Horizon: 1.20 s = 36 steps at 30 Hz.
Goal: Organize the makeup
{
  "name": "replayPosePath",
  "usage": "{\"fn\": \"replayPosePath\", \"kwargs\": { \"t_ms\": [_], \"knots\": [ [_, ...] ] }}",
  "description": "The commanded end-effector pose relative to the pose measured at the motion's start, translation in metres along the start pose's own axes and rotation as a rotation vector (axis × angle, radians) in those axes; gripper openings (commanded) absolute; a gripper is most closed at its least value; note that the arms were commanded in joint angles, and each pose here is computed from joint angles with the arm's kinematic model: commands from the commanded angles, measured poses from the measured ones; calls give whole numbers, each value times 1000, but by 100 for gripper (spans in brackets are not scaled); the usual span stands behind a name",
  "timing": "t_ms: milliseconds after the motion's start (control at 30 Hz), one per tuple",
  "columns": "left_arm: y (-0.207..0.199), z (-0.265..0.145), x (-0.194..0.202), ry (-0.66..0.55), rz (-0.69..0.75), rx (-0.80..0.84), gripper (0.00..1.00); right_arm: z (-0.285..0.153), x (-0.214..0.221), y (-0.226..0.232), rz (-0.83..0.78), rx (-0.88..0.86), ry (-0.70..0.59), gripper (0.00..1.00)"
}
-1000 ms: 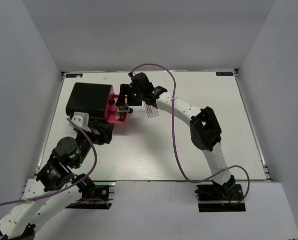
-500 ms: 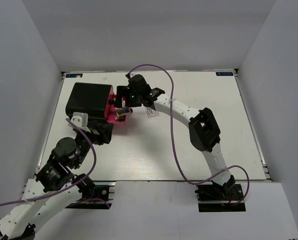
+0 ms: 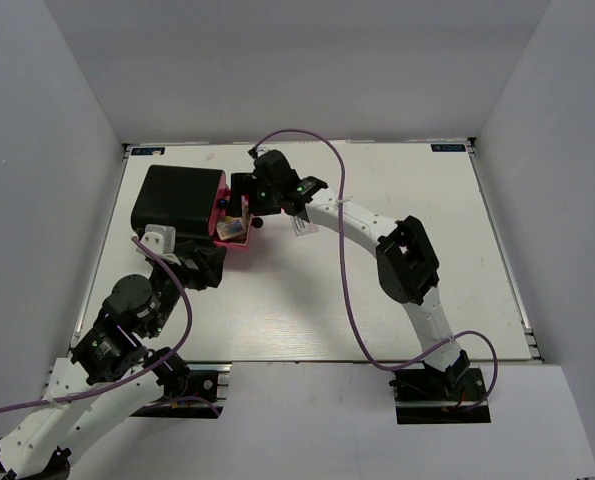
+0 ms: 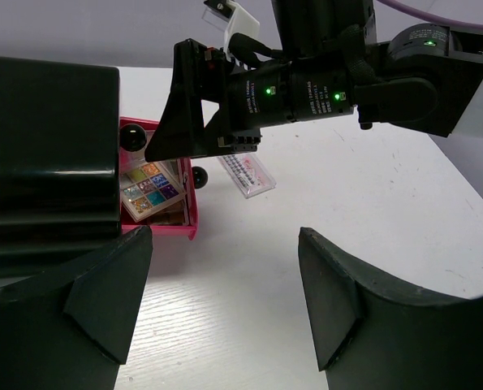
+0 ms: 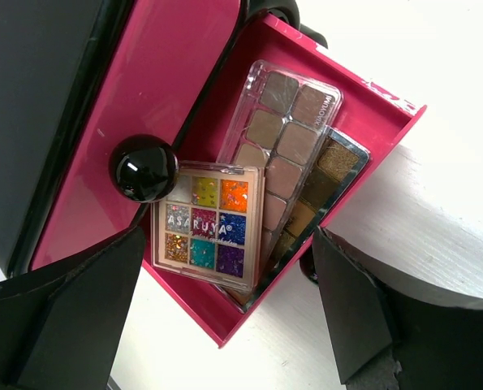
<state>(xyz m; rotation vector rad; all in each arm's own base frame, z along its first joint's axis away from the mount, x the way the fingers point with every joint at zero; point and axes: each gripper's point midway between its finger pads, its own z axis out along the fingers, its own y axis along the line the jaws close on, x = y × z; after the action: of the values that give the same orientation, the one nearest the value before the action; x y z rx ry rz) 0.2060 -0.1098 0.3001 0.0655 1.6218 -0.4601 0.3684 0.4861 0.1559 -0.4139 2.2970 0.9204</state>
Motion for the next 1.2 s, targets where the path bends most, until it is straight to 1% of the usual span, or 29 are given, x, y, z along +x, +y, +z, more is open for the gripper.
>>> {"fn": "replayPosePath", "kwargs": {
  "t_ms": [0,67,167,267,300,367,400,433,467,500,533,567,600,633,667,700,800,833,933,967,1000,1033,1067,1133,1167],
  "knots": [
    [3,-1,-2,-8,-5,-14,82,-28,-38,35,-42,-65,-99,89],
    [3,-1,-2,-10,-8,-12,82,-34,-44,36,-55,-59,-117,89],
    [2,-1,-2,-8,-7,-9,82,-45,-56,35,-114,-58,-144,89],
    [2,0,-1,-4,-5,-11,82,-62,-68,39,-221,-74,-180,89],
    [2,0,-1,-4,-3,-14,81,-65,-68,36,-250,-68,-180,89],
    [4,1,1,0,-5,-26,79,-80,-79,35,-326,-63,-219,89],
    [5,1,1,1,-3,-34,78,-80,-74,26,-351,-52,-207,89],
    [7,2,2,4,-1,-42,70,-88,-76,24,-383,-39,-220,89],
    [8,3,4,12,1,-52,65,-89,-80,21,-399,-41,-239,89],
    [11,3,3,8,-1,-70,59,-90,-78,16,-413,-51,-231,89],
    [12,5,5,18,-2,-82,43,-89,-73,9,-404,-67,-207,88],
    [14,5,6,21,-2,-96,32,-89,-69,3,-379,-65,-192,81],
    [19,6,6,21,-1,-128,24,-93,-69,-3,-352,-69,-190,44],
    [22,6,7,27,-8,-150,15,-89,-60,-20,-324,-46,-166,24],
    [26,9,11,44,-4,-180,0,-88,-56,-26,-297,-39,-158,11],
    [30,10,12,49,-9,-212,0,-87,-53,-33,-285,-30,-147,0],
    [51,10,13,55,-12,-362,0,-74,-32,-53,-265,8,-71,0],
    [64,5,7,37,-33,-452,0,-73,-32,-54,-266,13,-66,0],
    [84,-3,3,27,-29,-607,0,-54,-16,-67,-253,35,-1,0],
    [86,-5,-5,12,-37,-627,0,-51,-22,-64,-253,30,-6,0],
    [91,-8,-7,7,-31,-662,0,-39,-11,-69,-240,37,34,0],
    [92,-10,-11,-2,-33,-670,0,-35,-11,-69,-236,34,41,0],
    [92,-12,-16,-15,-41,-672,0,-33,-20,-64,-239,24,22,0],
    [92,-13,-19,-18,-36,-671,0,-19,-15,-68,-225,25,41,0],
    [90,-11,-17,-8,-33,-653,0,-10,-20,-66,-223,17,35,0]
  ]
}}
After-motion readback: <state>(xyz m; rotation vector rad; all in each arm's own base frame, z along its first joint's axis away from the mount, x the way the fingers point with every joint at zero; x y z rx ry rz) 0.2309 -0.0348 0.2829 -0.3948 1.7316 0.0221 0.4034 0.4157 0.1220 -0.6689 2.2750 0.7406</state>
